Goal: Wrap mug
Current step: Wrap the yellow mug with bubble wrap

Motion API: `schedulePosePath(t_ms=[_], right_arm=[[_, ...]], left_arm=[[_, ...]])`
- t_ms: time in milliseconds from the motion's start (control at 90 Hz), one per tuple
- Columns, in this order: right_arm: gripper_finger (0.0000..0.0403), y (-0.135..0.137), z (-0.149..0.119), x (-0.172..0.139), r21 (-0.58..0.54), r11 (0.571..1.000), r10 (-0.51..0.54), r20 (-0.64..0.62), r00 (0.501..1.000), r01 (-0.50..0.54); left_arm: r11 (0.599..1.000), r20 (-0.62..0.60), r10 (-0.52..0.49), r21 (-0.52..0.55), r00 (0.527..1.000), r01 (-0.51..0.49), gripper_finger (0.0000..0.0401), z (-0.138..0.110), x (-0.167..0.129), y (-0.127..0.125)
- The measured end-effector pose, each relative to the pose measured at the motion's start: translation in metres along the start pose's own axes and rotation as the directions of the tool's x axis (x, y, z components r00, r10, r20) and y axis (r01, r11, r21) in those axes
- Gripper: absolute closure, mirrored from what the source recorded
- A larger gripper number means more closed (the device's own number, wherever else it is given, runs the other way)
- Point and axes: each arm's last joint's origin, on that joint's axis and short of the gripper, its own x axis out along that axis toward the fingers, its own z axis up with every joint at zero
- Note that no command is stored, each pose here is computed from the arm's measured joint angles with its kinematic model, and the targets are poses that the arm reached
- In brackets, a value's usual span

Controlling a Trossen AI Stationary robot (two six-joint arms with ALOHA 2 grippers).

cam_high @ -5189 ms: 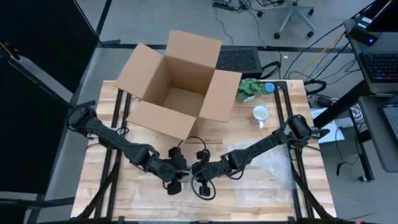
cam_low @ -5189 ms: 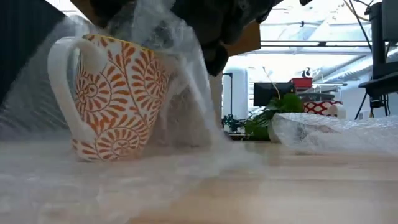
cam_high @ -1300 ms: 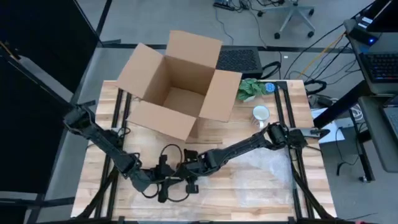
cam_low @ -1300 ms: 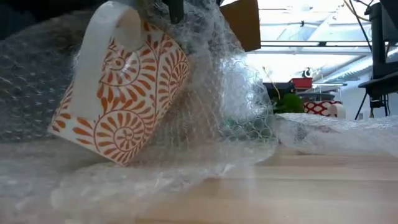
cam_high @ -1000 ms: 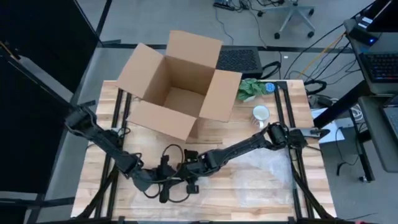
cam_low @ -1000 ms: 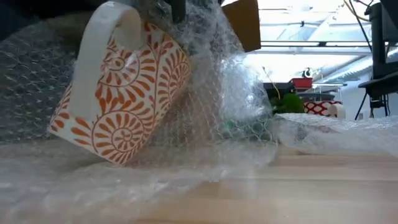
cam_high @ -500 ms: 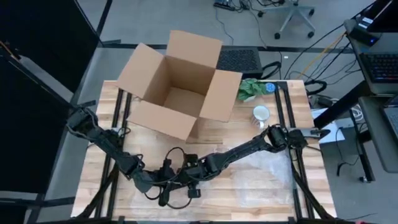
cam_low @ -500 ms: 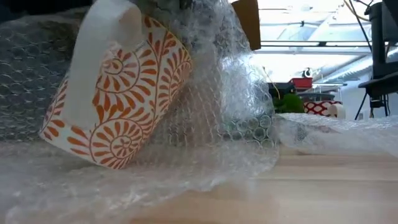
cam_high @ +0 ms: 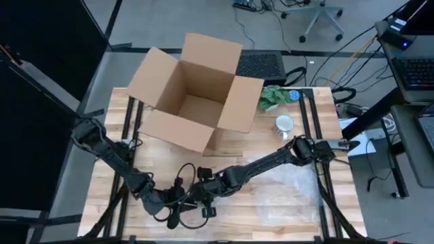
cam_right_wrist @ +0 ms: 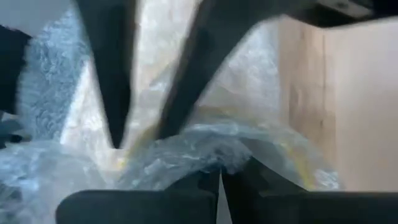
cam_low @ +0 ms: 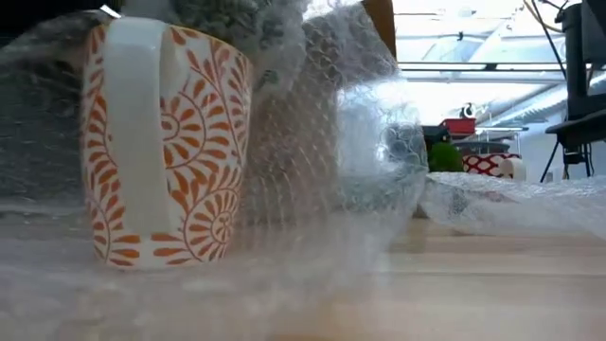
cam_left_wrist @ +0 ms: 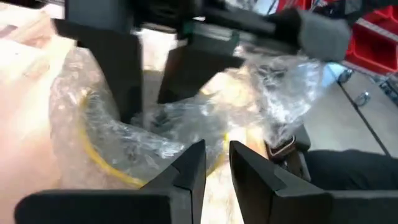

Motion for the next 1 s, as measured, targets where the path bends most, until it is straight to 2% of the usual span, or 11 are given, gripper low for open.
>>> schedulePosePath(t_ms=[211,400,578,733,867,1000], right_arm=[[0.0403,-0.001,0.000,0.000,0.002,1.000,-0.003,-0.001,1.000,0.003],[0.0403,-0.004,0.001,0.001,0.004,1.000,-0.006,0.000,1.000,0.006],[0.0403,-0.004,0.001,0.001,0.004,1.000,-0.006,0.000,1.000,0.006],[0.0403,-0.005,0.001,0.001,0.008,1.000,-0.006,0.001,1.000,0.006],[0.0403,-0.006,0.001,0.001,0.010,1.000,-0.007,0.001,1.000,0.007],[0.0403,-0.006,0.001,0.001,0.012,1.000,-0.004,-0.002,1.000,0.004]], left_arm=[[1.000,0.057,-0.023,-0.020,0.998,0.024,0.0338,0.015,-0.010,-0.004],[0.999,0.106,-0.038,0.008,0.994,0.037,0.0338,0.021,-0.012,-0.007],[0.999,0.082,-0.022,0.025,0.996,0.020,0.0338,0.017,-0.001,0.000],[0.998,0.090,-0.067,0.026,0.994,0.065,0.0338,0.015,0.007,0.001],[0.999,0.033,-0.015,0.049,0.999,0.013,0.0338,0.006,0.015,0.009],[0.999,-0.017,0.040,-0.005,0.999,-0.041,0.0338,-0.004,0.023,0.015]])
